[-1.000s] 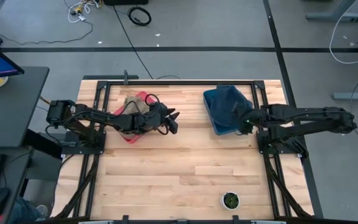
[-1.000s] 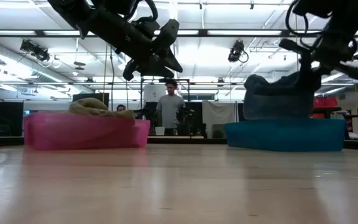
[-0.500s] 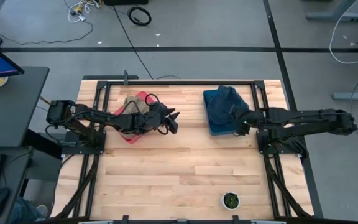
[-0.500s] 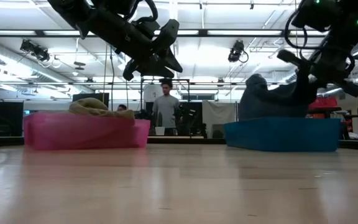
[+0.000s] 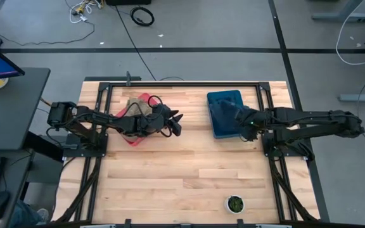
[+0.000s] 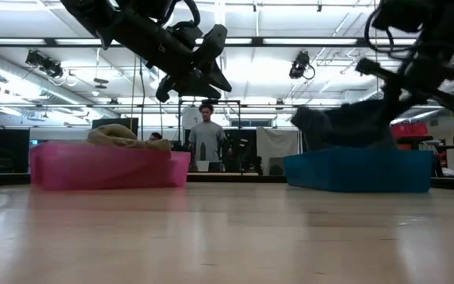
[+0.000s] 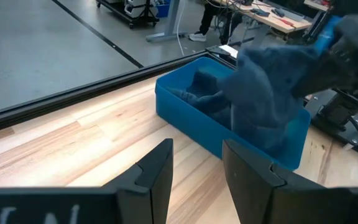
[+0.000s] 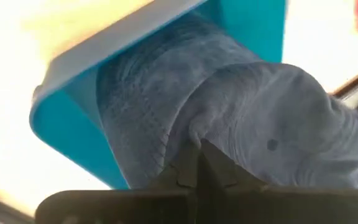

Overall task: Pick & Place hat
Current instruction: Put the blue cap into the blue bin

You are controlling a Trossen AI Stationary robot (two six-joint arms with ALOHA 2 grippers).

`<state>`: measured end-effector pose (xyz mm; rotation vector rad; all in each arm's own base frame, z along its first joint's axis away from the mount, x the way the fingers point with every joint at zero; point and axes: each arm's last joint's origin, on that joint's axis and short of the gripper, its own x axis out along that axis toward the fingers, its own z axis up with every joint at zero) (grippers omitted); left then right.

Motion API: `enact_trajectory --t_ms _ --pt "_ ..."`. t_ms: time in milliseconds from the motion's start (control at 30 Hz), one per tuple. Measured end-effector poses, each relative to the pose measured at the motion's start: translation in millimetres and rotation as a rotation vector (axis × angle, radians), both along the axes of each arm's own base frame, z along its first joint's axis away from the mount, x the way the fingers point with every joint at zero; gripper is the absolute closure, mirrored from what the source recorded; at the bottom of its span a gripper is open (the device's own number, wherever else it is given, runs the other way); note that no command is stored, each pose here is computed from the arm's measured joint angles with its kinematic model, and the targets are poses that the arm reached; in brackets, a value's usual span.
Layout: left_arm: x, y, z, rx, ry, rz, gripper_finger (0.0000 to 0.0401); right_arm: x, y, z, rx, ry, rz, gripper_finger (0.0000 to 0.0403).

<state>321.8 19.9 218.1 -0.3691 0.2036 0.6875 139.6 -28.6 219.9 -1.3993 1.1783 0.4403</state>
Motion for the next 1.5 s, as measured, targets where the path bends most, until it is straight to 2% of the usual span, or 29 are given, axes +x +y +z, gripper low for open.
enact_trajectory --t_ms 100,200,367,600,800,933,1033,1100,1267,1400,1500 --pt "0.0 0.0 0.0 0.0 0.0 0.0 0.0259 -0.9 -1.4 -14.0 0.016 -0.002 -0.039 0.04" --pt "0.0 0.0 0.0 0.0 0.0 0.0 0.0259 1.3 -2.9 -23.7 0.046 -0.073 -0.117 0.0388" --pt "0.0 0.0 0.0 0.0 -0.001 0.0 0.0259 5.8 -4.9 -24.2 0.114 -0.207 -0.266 0.0357" --pt "0.0 0.0 0.0 0.0 0.0 0.0 0.0259 3.7 -8.4 -23.3 0.09 -0.308 -0.515 0.0315" --pt "0.0 0.0 0.0 0.0 0.0 0.0 0.0259 7.6 -10.4 -19.7 0.055 -0.381 -0.544 0.0282" --pt "0.0 -0.1 0.0 0.0 0.0 0.0 0.0259 20.9 -12.7 -6.8 0.108 -0.616 -0.582 0.0274" --pt "0.0 0.0 0.0 0.0 0.0 0.0 0.0259 28.8 -16.4 5.0 0.236 -0.862 -0.704 0.0277" --pt "0.0 -0.1 0.0 0.0 0.0 -0.001 0.0259 28.8 -19.4 5.5 0.315 -0.936 -0.808 0.0285" --pt "0.0 -0.1 0.0 0.0 0.0 -0.001 0.0259 21.4 -26.4 -8.9 0.438 -0.941 -1.112 0.0316" --pt "0.0 -0.1 0.0 0.0 0.0 -0.001 0.0259 19.3 -31.4 -18.0 0.538 -1.0 -1.364 0.0358" --pt "0.0 -0.1 0.0 0.0 0.0 -0.001 0.0259 18.3 -36.5 -23.8 0.497 -1.008 -1.453 0.0394"
